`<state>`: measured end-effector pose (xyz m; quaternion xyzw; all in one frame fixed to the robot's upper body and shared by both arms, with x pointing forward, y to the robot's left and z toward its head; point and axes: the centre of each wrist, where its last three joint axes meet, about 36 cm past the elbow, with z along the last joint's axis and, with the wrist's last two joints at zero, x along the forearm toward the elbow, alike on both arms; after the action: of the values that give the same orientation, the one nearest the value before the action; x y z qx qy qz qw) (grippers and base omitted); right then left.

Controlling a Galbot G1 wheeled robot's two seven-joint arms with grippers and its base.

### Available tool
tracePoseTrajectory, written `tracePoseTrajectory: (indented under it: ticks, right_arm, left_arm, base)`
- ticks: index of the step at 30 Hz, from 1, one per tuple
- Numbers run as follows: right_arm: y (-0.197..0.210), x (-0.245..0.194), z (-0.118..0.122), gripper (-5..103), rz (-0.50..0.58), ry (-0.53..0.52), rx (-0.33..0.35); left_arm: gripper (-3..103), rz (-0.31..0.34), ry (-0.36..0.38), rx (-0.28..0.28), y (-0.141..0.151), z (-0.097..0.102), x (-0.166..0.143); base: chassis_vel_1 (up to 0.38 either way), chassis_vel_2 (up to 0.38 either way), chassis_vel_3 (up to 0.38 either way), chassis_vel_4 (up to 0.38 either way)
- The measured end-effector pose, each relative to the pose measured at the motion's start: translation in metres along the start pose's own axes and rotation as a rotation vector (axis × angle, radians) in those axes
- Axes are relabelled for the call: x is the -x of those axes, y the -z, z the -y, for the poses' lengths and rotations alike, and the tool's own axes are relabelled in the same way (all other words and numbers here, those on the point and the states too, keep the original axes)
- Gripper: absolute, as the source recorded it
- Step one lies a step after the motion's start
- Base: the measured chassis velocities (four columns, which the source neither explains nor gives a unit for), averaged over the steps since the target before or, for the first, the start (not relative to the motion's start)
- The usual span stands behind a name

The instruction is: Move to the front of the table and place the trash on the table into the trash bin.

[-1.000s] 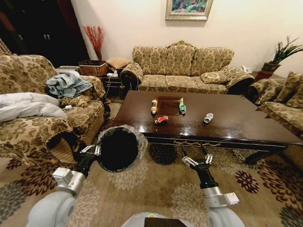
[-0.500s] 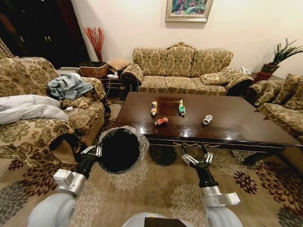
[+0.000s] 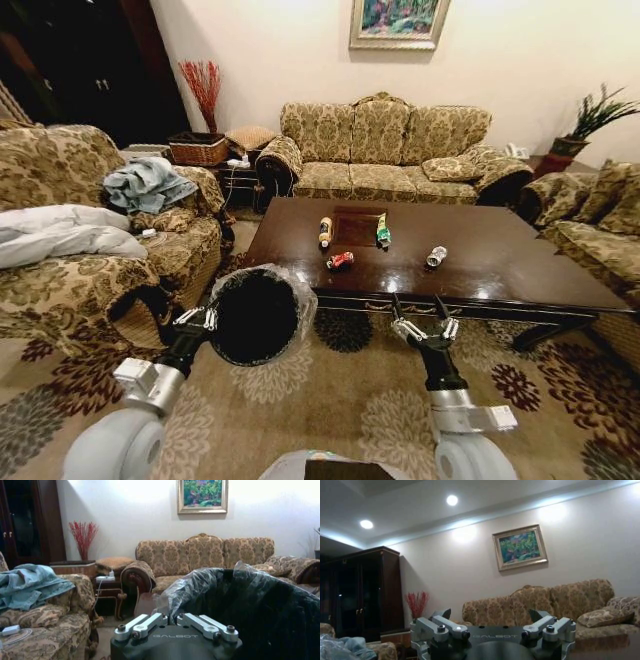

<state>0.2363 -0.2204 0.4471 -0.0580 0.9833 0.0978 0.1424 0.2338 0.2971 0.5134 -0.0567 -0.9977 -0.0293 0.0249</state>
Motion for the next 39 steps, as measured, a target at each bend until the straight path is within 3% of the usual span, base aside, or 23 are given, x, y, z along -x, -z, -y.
tracePoseTrajectory:
  ticks: [3, 6, 8, 30, 39]
  right_arm:
    - [0.001, -0.001, -0.001, 100, 0.0, -0.01, -0.008]
    - [-0.006, 0.0, 0.0, 100, 0.039, -0.044, -0.087]
    - [-0.007, 0.0, 0.001, 100, 0.049, -0.051, -0.101]
    - [-0.004, -0.004, 0.004, 100, -0.006, 0.004, -0.079]
    - [-0.013, -0.003, 0.006, 100, -0.01, -0.064, -0.094]
  left_arm:
    - [4, 0.001, -0.002, -0.004, 0.0, 0.001, 0.0]
    - [4, -0.001, -0.005, -0.006, -0.001, 0.003, 0.0]
    - [4, 0.0, -0.006, -0.01, -0.001, 0.004, 0.0]
    - [4, -0.013, -0.004, -0.029, -0.012, 0.009, 0.002]
    - [4, -0.014, 0.02, -0.033, -0.019, 0.001, 0.008]
  base:
    - [0.0, 0.0, 0.0, 0.0]
    - [0.0, 0.0, 0.0, 0.0]
    - [0.0, 0.0, 0.0, 0.0]
    - [-0.031, -0.007, 0.033, 0.005]
    - [-0.167, -0.055, 0.153, 0.034]
